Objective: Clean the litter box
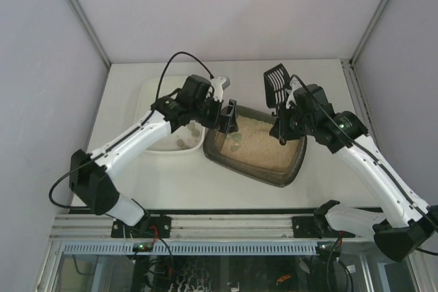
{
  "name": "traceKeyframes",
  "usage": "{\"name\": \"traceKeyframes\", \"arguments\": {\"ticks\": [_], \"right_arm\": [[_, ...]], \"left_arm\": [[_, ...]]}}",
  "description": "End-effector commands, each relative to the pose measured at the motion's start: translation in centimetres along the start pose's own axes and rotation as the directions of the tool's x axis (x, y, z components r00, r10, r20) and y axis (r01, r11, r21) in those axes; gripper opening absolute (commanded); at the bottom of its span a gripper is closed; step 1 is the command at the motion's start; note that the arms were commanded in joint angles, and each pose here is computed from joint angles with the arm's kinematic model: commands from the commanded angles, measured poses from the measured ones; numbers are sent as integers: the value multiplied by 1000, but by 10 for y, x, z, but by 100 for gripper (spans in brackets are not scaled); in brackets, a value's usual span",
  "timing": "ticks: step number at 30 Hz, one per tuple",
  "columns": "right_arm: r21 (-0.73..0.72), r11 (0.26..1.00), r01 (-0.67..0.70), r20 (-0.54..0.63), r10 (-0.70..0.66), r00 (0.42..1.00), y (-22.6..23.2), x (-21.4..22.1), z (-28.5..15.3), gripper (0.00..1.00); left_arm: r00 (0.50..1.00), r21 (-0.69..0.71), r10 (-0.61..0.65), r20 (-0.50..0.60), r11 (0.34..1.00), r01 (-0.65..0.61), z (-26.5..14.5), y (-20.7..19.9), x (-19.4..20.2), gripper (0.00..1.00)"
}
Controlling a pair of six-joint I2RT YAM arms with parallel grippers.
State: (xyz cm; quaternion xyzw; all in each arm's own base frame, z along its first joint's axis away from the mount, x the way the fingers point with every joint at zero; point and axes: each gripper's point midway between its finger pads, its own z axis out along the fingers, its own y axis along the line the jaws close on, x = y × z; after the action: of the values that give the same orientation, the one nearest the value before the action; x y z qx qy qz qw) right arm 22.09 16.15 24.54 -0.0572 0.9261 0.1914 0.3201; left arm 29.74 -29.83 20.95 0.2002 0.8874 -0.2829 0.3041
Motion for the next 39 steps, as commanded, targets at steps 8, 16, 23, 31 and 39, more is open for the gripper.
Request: {"name": "traceKeyframes", "arguments": {"ticks": [8,16,23,31,39], "right_arm": [[-287,947,-147,-356,37,934,43,18,36,0],[-52,957,-284,-585,201,786,27,65,33,0],[64,953,-296,-694,256,673,32,83,41,0],[179,956,-232,-728,287,623,35,68,58,0],[264,947,-184,-771,321,550,21,88,74,0]], "left_arm": [[982,-71,113,148,992,-104,-81,18,2,100],[987,23,-42,157,999,39,-65,2,-8,100],[984,222,-158,-81,960,173,-12,-24,-18,100],[977,212,-197,-84,954,210,6,-14,-26,100],[974,199,-225,-36,953,227,-15,7,-18,100]]}}
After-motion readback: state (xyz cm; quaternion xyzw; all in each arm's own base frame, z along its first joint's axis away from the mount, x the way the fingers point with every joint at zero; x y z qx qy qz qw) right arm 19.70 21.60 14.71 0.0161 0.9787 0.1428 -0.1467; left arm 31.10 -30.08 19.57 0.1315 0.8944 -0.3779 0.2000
